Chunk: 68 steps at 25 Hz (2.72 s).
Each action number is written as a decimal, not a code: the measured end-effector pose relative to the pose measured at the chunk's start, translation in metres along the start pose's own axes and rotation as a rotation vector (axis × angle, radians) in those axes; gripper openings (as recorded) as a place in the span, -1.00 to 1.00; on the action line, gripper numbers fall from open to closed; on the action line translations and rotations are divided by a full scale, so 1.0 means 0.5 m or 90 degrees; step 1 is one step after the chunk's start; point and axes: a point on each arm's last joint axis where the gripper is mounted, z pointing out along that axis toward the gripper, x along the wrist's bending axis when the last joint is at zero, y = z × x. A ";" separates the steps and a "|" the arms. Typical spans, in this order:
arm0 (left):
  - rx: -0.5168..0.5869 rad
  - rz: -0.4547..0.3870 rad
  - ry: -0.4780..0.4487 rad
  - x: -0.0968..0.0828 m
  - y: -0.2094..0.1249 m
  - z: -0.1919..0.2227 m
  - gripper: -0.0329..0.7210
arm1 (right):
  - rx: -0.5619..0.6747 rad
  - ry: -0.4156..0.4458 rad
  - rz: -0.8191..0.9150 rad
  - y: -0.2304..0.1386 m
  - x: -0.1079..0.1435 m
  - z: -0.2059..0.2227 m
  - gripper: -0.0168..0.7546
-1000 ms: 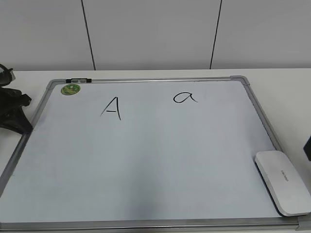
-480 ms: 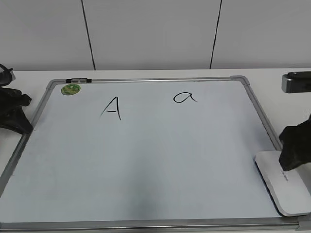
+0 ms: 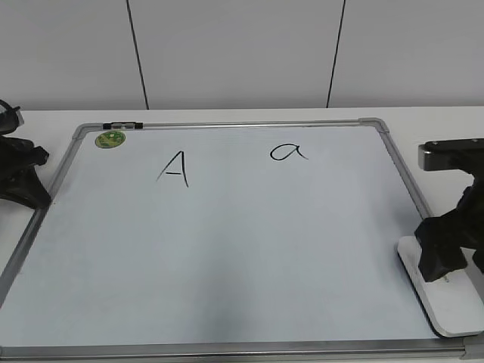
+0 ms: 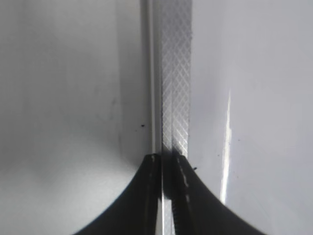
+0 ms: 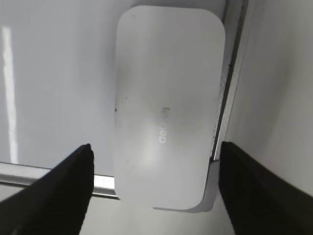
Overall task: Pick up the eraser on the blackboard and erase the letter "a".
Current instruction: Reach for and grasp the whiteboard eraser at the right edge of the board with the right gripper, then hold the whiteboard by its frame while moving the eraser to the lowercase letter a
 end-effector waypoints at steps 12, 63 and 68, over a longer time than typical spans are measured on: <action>0.000 0.000 0.000 0.000 0.000 0.000 -0.83 | 0.037 -0.012 0.004 0.017 -0.006 0.065 0.57; 0.000 -0.002 -0.002 0.000 0.000 0.001 -0.83 | 0.025 -0.012 0.023 0.030 -0.004 0.032 0.41; 0.000 -0.002 -0.002 0.000 0.000 0.001 -0.83 | -0.018 -0.011 0.019 0.059 -0.002 -0.002 0.41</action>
